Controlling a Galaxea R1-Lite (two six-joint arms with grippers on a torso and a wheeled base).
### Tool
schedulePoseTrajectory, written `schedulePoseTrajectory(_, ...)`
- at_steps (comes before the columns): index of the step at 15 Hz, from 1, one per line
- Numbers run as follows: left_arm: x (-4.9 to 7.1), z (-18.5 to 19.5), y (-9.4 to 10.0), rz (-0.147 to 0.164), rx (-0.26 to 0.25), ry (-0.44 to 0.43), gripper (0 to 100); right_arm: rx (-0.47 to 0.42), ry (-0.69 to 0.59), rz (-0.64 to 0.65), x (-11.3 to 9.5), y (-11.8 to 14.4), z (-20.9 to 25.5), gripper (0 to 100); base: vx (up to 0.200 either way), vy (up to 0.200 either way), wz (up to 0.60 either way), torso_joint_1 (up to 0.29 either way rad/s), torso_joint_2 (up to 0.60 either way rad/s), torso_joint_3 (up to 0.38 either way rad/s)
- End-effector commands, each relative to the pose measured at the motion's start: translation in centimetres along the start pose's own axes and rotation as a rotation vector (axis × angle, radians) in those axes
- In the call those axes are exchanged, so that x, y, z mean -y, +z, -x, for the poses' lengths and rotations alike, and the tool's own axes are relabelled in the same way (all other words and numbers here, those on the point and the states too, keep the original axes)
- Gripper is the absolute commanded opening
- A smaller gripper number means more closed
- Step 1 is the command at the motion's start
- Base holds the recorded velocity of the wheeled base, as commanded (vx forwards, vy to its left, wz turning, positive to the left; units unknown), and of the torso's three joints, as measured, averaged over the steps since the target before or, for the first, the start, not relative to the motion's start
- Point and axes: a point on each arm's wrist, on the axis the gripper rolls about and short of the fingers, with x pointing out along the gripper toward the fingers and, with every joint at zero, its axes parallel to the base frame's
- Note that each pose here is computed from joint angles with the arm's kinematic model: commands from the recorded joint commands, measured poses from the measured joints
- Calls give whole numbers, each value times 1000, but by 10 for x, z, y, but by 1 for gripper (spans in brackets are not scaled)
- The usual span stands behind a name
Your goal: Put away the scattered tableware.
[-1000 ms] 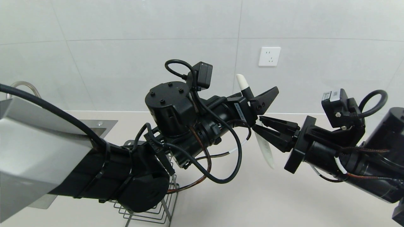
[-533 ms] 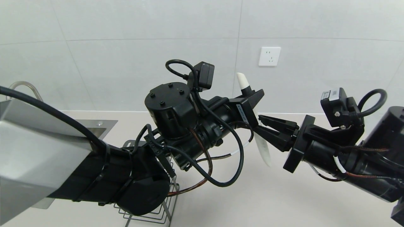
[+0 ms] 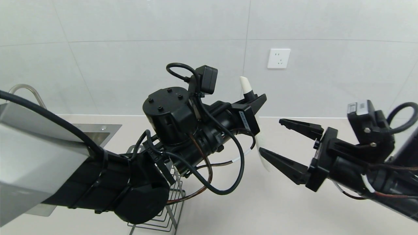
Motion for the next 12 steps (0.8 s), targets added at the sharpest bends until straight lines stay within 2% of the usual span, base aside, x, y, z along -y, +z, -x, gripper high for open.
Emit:
schedulePoseTrajectory(1, 3, 12, 10, -26, 17, 0, 0, 46, -74, 21, -2, 6, 52, 100, 0, 0, 0, 0, 0, 0)
schedulePoseTrajectory(2, 2, 24, 15, -58, 10, 13, 0, 85, -179, 68, 0, 9, 88, 100, 0, 0, 0, 0, 0, 0)
schedulePoseTrajectory(3, 1, 28, 15, -66, 6, 20, 0, 98, -215, 91, 0, 9, 99, 100, 0, 0, 0, 0, 0, 0)
schedulePoseTrajectory(4, -1, 40, 20, -98, 3, 32, 0, 151, -317, 149, -5, 10, 131, 100, 0, 0, 0, 0, 0, 0)
schedulePoseTrajectory(5, -1, 41, 20, -98, 4, 33, 0, 155, -323, 152, -6, 10, 132, 100, 0, 0, 0, 0, 0, 0)
schedulePoseTrajectory(6, -4, 51, 33, -137, 35, 45, 0, 253, -404, 215, -24, 14, 166, 100, 0, 0, 0, 0, 0, 0)
schedulePoseTrajectory(8, -4, 55, 44, -149, 80, 42, 0, 302, -457, 252, -40, 16, 190, 100, 0, 0, 0, 0, 0, 0)
schedulePoseTrajectory(12, -4, 63, 40, -156, 88, 38, 0, 288, -505, 257, -68, -1, 219, 100, 0, 0, 0, 0, 0, 0)
